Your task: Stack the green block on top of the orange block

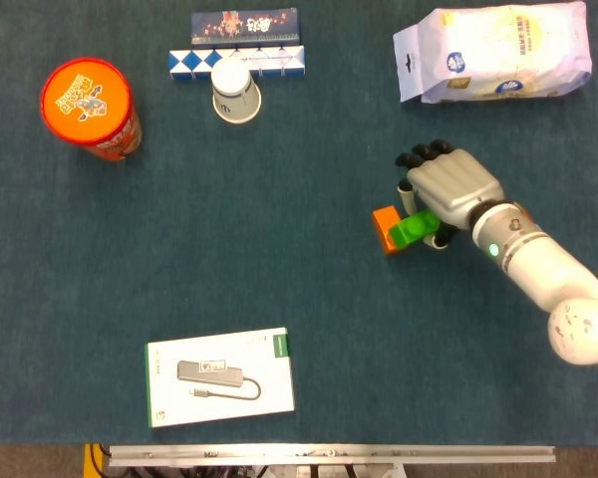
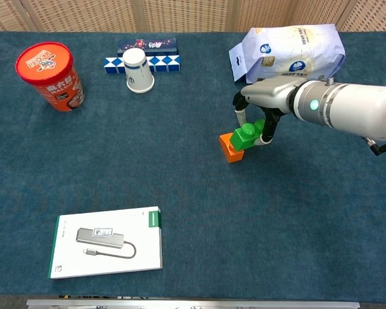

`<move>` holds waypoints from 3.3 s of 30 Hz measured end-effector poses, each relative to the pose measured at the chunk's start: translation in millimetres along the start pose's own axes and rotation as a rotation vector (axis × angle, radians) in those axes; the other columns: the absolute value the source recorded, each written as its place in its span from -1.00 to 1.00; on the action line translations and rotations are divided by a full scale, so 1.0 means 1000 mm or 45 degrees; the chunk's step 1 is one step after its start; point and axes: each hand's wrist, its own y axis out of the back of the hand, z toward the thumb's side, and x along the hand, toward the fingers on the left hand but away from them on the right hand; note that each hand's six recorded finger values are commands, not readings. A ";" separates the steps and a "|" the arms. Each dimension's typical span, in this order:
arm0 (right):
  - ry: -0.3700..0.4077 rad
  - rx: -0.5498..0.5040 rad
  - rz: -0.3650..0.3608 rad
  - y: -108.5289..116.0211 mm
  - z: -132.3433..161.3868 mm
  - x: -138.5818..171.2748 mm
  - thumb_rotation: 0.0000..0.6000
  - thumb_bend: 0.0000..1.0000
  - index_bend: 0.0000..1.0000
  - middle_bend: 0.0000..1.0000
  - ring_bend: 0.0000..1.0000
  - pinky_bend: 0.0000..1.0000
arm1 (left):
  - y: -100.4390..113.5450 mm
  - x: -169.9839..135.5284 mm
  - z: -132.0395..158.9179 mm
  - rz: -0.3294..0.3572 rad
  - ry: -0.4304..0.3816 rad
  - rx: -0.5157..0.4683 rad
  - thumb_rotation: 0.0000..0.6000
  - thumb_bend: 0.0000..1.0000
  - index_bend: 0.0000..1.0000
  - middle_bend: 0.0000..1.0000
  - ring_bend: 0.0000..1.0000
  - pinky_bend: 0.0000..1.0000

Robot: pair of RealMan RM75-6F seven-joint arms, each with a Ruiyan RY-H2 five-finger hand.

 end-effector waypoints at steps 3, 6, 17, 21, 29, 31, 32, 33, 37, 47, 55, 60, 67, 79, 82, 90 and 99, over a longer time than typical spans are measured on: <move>0.001 0.018 0.003 0.001 0.002 -0.001 1.00 -0.60 0.27 -0.72 -1.00 -0.87 | 0.000 0.000 0.000 0.000 0.002 0.000 1.00 0.07 0.16 0.20 -0.12 0.18; 0.001 0.042 0.007 0.003 0.005 -0.001 1.00 -0.60 0.27 -0.72 -1.00 -0.87 | 0.000 0.000 -0.001 -0.001 0.004 -0.001 1.00 0.07 0.16 0.20 -0.12 0.18; -0.011 0.133 0.027 0.007 0.013 0.000 1.00 -0.60 0.30 -0.71 -1.00 -0.87 | 0.000 -0.001 0.000 0.003 0.001 0.000 1.00 0.07 0.16 0.20 -0.12 0.18; -0.031 0.156 0.042 0.004 0.011 0.000 1.00 -0.60 0.30 -0.71 -1.00 -0.87 | -0.001 -0.001 0.000 0.002 0.003 -0.001 1.00 0.07 0.16 0.20 -0.12 0.18; -0.049 0.183 0.051 -0.001 0.008 -0.002 1.00 -0.60 0.30 -0.71 -1.00 -0.87 | -0.001 -0.002 0.000 0.004 0.007 -0.003 1.00 0.07 0.16 0.20 -0.12 0.18; -0.050 0.189 0.054 -0.002 0.008 -0.002 1.00 -0.60 0.30 -0.71 -1.00 -0.87 | -0.001 -0.002 0.000 0.004 0.008 -0.003 1.00 0.07 0.16 0.20 -0.12 0.18; -0.050 0.191 0.055 -0.003 0.008 -0.002 1.00 -0.60 0.30 -0.71 -1.00 -0.87 | -0.001 -0.002 0.000 0.003 0.008 -0.004 1.00 0.07 0.16 0.20 -0.12 0.18; -0.050 0.193 0.056 -0.003 0.008 -0.002 1.00 -0.60 0.30 -0.71 -1.00 -0.87 | -0.001 -0.003 0.000 0.003 0.009 -0.004 1.00 0.07 0.16 0.20 -0.12 0.18; -0.047 0.200 0.052 -0.004 0.009 -0.003 1.00 -0.60 0.30 -0.71 -1.00 -0.87 | -0.002 -0.004 -0.001 0.002 0.011 -0.006 1.00 0.07 0.16 0.20 -0.12 0.18; -0.033 0.230 0.044 -0.004 0.016 -0.004 1.00 -0.60 0.30 -0.71 -1.00 -0.87 | -0.002 -0.004 -0.001 0.004 0.012 -0.011 1.00 0.07 0.16 0.20 -0.12 0.18; -0.011 0.246 0.040 -0.003 0.019 -0.004 1.00 -0.60 0.06 -0.71 -1.00 -0.87 | -0.002 -0.005 -0.002 0.005 0.016 -0.016 1.00 0.07 0.16 0.20 -0.12 0.18; 0.004 0.257 0.039 -0.002 0.021 -0.003 1.00 -0.60 -0.22 -0.71 -1.00 -0.87 | -0.002 -0.006 -0.002 0.006 0.017 -0.018 1.00 0.07 0.16 0.20 -0.12 0.18; 0.018 0.252 0.033 0.000 0.022 0.000 1.00 -0.60 -0.48 -0.71 -1.00 -0.87 | -0.002 -0.007 -0.002 0.007 0.018 -0.017 1.00 0.07 0.16 0.20 -0.12 0.18; 0.033 0.237 -0.003 0.008 0.019 0.015 1.00 -0.60 -0.57 -0.71 -1.00 -0.88 | -0.001 -0.007 0.000 0.007 0.013 -0.007 1.00 0.07 0.16 0.20 -0.12 0.18; 0.024 0.228 -0.029 0.011 0.015 0.022 1.00 -0.60 -0.57 -0.71 -1.00 -0.88 | 0.000 -0.006 0.001 0.006 0.010 -0.002 1.00 0.07 0.16 0.20 -0.12 0.18; -0.006 0.212 -0.122 0.016 -0.002 0.040 1.00 -0.60 -0.57 -0.71 -1.00 -0.88 | 0.003 -0.004 0.008 0.016 -0.002 0.005 1.00 0.07 0.16 0.20 -0.12 0.18; -0.022 0.264 -0.312 0.020 -0.024 0.072 1.00 -0.59 -0.57 -0.71 -1.00 -0.88 | 0.008 0.003 0.023 0.046 -0.044 0.022 1.00 0.07 0.16 0.20 -0.13 0.18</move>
